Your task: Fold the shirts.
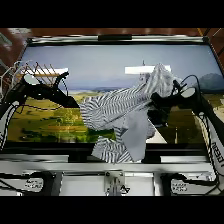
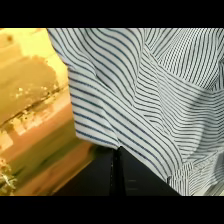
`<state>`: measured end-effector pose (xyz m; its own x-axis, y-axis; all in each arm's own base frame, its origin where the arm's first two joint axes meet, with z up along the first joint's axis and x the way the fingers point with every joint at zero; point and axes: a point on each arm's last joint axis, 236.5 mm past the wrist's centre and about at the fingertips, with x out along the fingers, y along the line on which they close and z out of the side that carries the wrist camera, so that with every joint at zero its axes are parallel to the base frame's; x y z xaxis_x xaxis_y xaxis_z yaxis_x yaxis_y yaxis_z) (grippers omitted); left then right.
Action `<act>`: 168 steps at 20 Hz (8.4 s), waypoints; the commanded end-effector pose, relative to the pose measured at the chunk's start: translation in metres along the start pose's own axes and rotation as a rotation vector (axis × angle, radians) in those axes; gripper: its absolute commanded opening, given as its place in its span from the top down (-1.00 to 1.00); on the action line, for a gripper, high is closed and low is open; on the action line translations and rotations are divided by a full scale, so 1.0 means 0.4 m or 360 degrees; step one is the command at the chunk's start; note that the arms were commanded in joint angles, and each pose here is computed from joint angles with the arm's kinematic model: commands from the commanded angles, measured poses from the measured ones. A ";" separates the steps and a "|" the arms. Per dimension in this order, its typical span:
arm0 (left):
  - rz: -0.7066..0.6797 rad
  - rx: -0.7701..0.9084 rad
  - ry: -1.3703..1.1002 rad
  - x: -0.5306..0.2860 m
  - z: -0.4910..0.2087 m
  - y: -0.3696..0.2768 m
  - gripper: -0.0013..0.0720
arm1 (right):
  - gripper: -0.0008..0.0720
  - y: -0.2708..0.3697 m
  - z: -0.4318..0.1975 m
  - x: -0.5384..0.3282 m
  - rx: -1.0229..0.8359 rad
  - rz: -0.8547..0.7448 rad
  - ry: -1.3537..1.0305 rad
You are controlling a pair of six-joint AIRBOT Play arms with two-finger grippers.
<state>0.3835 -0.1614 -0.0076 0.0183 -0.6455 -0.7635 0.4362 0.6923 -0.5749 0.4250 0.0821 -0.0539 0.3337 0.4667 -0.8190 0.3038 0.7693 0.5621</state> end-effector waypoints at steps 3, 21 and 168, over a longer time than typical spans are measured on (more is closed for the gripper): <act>-0.0069 0.0152 0.0205 0.011 -0.082 -0.126 0.86 | 0.79 0.085 0.159 -0.011 -0.0179 -0.0015 0.0079; -0.0406 0.0107 -0.0053 0.179 -0.009 -0.385 -0.54 | -0.56 0.055 0.259 -0.175 -0.0292 -0.0048 0.0294; 0.1165 0.0446 -0.0231 0.204 0.162 0.000 -0.66 | 0.79 0.149 -0.209 0.098 -0.0856 -0.0486 0.0636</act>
<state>0.4344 -0.2373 -0.0456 0.4586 -0.1297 -0.8791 0.5013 0.8546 0.1354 0.3846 0.1826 -0.0624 -0.0654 0.2415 -0.9682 -0.1788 0.9517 0.2495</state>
